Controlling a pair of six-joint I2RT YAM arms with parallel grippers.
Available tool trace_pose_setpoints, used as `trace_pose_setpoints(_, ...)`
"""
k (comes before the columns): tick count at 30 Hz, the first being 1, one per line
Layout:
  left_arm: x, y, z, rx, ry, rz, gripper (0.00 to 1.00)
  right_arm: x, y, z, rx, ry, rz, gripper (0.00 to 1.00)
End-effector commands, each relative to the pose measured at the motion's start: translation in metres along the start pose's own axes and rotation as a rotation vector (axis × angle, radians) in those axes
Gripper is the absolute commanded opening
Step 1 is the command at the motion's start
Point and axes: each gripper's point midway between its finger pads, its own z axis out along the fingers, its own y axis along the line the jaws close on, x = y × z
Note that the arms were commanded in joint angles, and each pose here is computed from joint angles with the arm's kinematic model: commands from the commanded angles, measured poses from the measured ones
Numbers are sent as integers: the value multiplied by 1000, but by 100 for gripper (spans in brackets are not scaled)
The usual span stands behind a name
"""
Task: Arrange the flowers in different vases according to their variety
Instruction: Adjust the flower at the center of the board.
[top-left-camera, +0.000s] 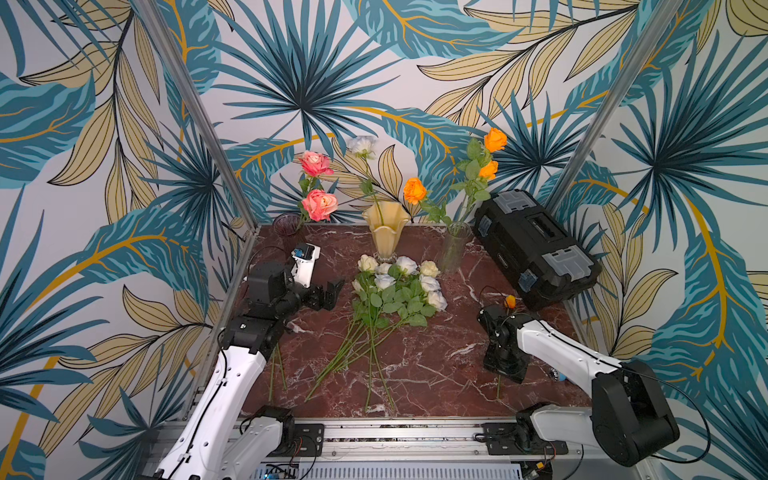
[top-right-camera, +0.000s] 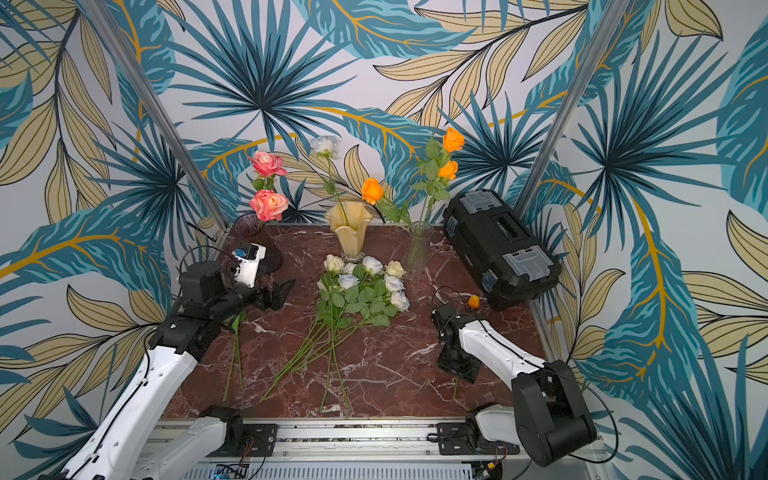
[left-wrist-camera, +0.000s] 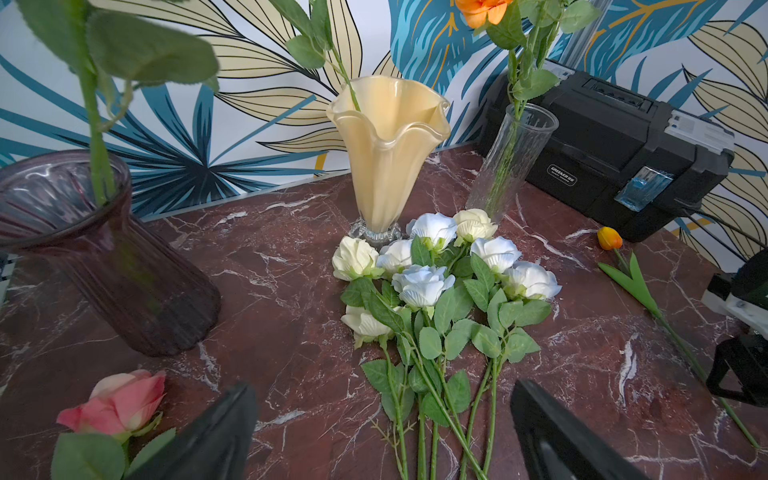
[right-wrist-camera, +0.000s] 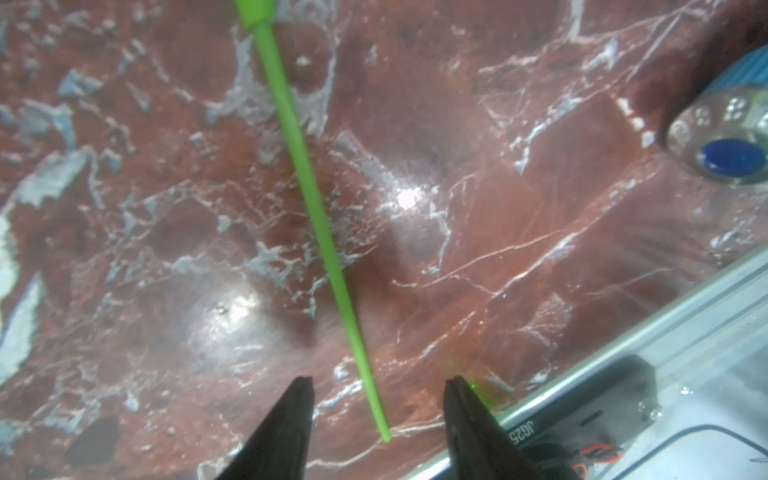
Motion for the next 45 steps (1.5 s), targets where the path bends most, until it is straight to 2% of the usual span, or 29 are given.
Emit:
trace_pose_setpoints(1,7,-2,0,5,3,12,100,-8,14,7,-26,-36,51,63)
trace_pose_setpoints(3,6,-2,-1,3,3,16,100,-10,21,14,-47,-53,74,66)
trace_pose_setpoints(10,4,-1,-4,-9,8,32,100,-27,38,6,-101,-152,81,67)
trace_pose_setpoints(18,3,-1,-1,-3,6,33,100,-32,55,4,-132,-149,74,74)
trace_pose_setpoints(21,3,-1,-2,-5,7,36,100,-34,52,2,-124,-166,88,76)
trace_pose_setpoints(24,3,-1,-4,-5,8,38,100,-34,32,-6,-60,-196,120,78)
trace_pose_setpoints(28,4,-1,-5,-9,9,41,100,-24,9,-1,-34,-208,225,85)
trace_pose_setpoints(30,5,-1,-5,-10,11,40,100,-18,9,7,-39,-195,271,88)
trace_pose_setpoints(40,2,1,-6,-22,6,49,100,-32,29,3,-53,-226,263,90)
trace_pose_setpoints(43,3,1,-6,-21,8,51,100,-30,34,2,-63,-207,278,99)
trace_pose_setpoints(45,4,1,-6,-22,11,51,100,-25,34,1,-71,-220,329,100)
